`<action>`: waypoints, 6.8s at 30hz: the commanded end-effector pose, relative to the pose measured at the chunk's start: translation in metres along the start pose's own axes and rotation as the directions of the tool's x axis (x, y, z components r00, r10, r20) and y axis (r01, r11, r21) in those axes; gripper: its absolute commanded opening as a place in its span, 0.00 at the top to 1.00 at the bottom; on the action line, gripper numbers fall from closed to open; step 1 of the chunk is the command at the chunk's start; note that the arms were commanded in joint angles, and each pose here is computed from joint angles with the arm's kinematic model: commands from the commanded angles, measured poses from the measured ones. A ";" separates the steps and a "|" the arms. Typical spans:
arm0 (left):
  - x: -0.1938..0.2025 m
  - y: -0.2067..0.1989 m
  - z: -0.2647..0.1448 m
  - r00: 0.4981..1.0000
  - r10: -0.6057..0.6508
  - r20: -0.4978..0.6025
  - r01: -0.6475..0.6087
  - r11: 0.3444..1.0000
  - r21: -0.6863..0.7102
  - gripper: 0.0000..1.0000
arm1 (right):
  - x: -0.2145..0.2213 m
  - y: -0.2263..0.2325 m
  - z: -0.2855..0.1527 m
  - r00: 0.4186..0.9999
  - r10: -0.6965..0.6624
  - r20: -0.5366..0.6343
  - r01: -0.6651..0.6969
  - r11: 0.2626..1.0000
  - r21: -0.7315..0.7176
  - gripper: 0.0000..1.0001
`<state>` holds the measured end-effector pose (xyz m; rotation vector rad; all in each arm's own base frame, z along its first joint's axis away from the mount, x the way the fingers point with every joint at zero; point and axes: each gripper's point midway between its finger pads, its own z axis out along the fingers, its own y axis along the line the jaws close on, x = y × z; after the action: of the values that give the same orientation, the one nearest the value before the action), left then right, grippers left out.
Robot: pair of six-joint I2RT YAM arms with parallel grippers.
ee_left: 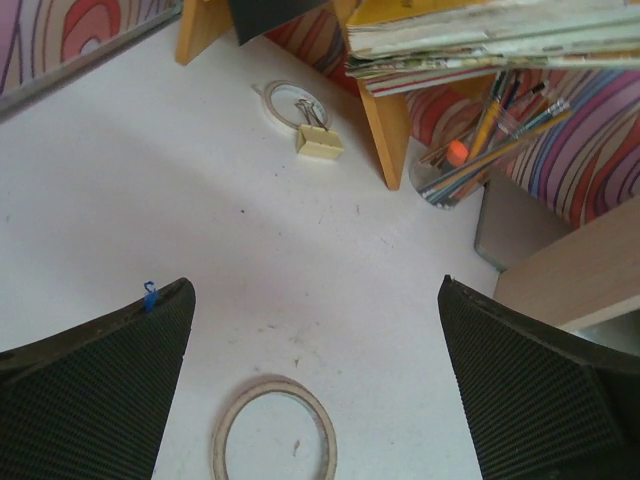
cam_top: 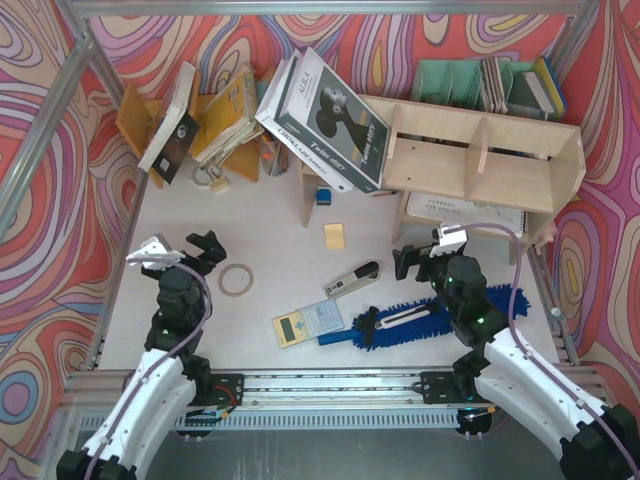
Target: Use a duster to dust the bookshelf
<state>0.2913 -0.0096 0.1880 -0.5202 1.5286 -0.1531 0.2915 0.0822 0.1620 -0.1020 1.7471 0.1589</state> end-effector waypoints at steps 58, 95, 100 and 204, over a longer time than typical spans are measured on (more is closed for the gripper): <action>0.077 -0.029 -0.006 0.918 0.054 -0.393 0.008 0.988 0.155 0.02 | 0.098 0.150 -0.094 0.678 0.289 -0.676 -0.164 0.956 0.245 0.34; 0.084 -0.028 0.000 0.908 0.053 -0.416 0.003 0.991 0.132 0.02 | 0.109 0.150 -0.085 0.645 0.184 -0.741 0.159 0.917 0.367 0.61; 0.085 -0.028 0.000 0.907 0.051 -0.418 0.005 0.991 0.131 0.02 | 0.112 0.155 -0.081 0.642 0.170 -0.748 0.161 0.923 0.348 0.60; 0.085 -0.021 0.002 0.906 0.039 -0.422 -0.004 0.996 0.084 0.02 | 0.097 0.082 -0.018 0.775 0.438 -0.455 0.092 0.635 0.767 0.86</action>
<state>0.3020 -0.0631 0.1159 -0.4110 1.9489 -0.3308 0.2408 0.1697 0.0730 0.6802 2.3793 -0.5367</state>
